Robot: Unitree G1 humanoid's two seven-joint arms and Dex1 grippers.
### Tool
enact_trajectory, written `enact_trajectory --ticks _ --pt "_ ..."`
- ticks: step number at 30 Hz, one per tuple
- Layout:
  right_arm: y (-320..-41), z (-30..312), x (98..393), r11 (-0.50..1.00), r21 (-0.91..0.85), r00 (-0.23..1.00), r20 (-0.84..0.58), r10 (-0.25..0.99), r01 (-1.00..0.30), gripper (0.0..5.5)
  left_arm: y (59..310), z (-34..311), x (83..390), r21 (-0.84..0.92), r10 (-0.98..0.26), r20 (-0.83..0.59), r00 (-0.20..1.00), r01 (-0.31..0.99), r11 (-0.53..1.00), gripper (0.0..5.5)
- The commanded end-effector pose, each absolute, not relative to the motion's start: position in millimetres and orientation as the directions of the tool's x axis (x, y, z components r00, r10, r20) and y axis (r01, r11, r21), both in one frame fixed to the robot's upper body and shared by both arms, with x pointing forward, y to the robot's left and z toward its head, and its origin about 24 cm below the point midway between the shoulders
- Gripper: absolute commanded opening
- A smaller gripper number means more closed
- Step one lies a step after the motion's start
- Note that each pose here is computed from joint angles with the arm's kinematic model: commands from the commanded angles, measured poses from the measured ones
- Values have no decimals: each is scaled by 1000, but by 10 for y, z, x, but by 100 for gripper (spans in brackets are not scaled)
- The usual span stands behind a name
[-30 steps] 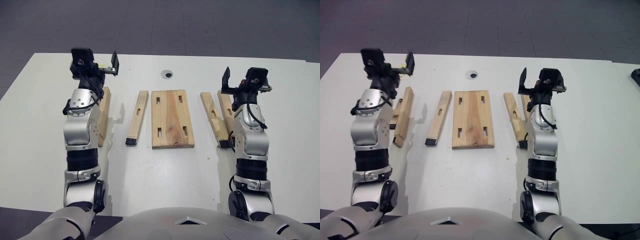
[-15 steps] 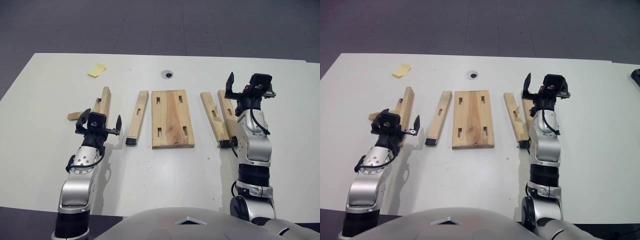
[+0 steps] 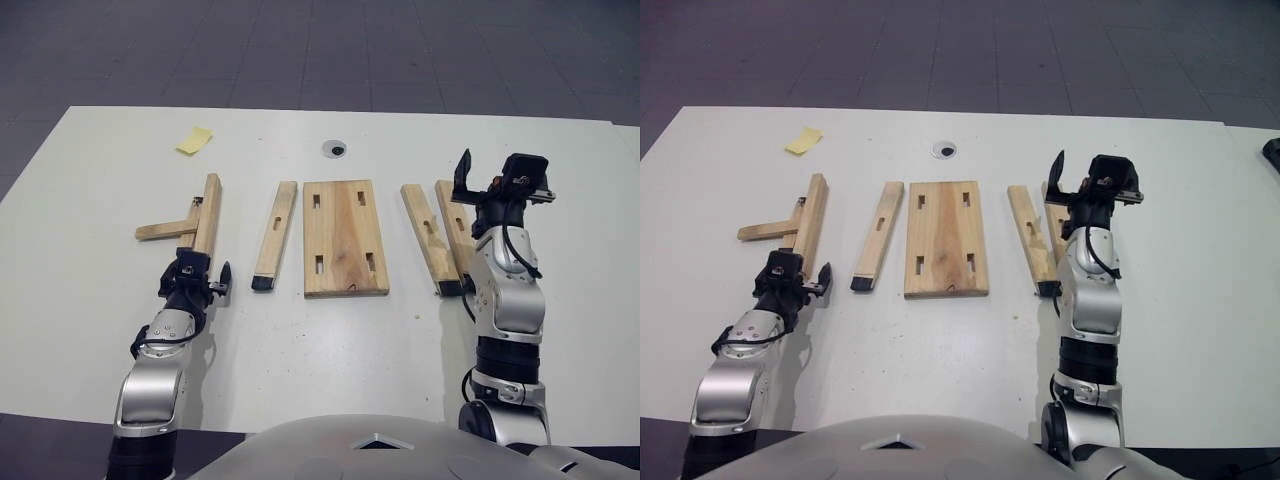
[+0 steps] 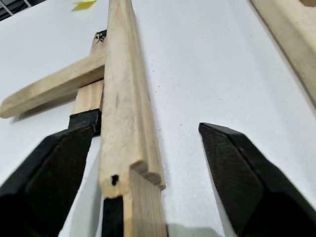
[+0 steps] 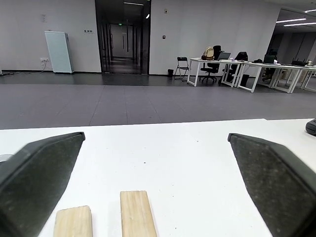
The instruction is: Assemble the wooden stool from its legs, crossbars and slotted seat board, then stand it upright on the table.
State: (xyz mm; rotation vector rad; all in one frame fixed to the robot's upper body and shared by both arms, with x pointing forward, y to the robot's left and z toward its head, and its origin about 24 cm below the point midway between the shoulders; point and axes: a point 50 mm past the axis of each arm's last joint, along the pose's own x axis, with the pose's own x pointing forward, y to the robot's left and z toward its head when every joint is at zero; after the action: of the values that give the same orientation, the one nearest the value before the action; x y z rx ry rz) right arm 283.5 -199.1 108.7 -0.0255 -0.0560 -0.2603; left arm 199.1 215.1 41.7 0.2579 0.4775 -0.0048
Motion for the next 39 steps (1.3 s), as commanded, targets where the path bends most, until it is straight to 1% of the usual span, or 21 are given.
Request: enact_trajectory --ticks 1,4,10,14,19,22,27,30,32,35,39 --pt "-1956 1093 2819 966 -9 964 58 -259 260 540 2190 293 1970 147 41 -565 824 52 988 314" --pt "-1946 1118 2832 967 -4 965 63 -254 255 540 2177 285 1969 149 28 -570 821 70 986 268" --pt "-1943 1191 2882 971 -6 968 80 -239 240 540 2181 191 1965 160 76 -570 818 19 987 173" --pt "-1921 1228 2917 976 -11 973 88 -215 217 540 2205 257 2044 176 112 -504 856 -25 984 115" --pt "-1870 1202 2958 983 37 982 52 -181 180 540 2164 342 2136 195 118 -419 900 -38 980 115" --pt "-1812 1232 2988 985 86 987 46 -152 148 540 2143 432 2188 217 146 -335 931 -74 973 115" --pt "-1630 1470 3077 957 288 997 65 -50 29 540 2025 854 2384 375 116 -19 993 -101 922 115" --pt "-1448 1668 3129 916 390 994 96 56 -90 540 1970 1017 2466 455 71 123 990 -120 882 115" --pt "-1256 1839 3158 862 467 980 131 151 -195 540 1939 1060 2516 534 25 182 983 -120 837 115" --pt "-951 2113 3174 765 539 936 201 289 -352 540 1841 1074 2581 660 -75 251 965 -114 743 115" --pt "-658 2320 3226 625 628 879 240 411 -464 540 1704 1056 2622 718 -153 306 940 -123 685 115"
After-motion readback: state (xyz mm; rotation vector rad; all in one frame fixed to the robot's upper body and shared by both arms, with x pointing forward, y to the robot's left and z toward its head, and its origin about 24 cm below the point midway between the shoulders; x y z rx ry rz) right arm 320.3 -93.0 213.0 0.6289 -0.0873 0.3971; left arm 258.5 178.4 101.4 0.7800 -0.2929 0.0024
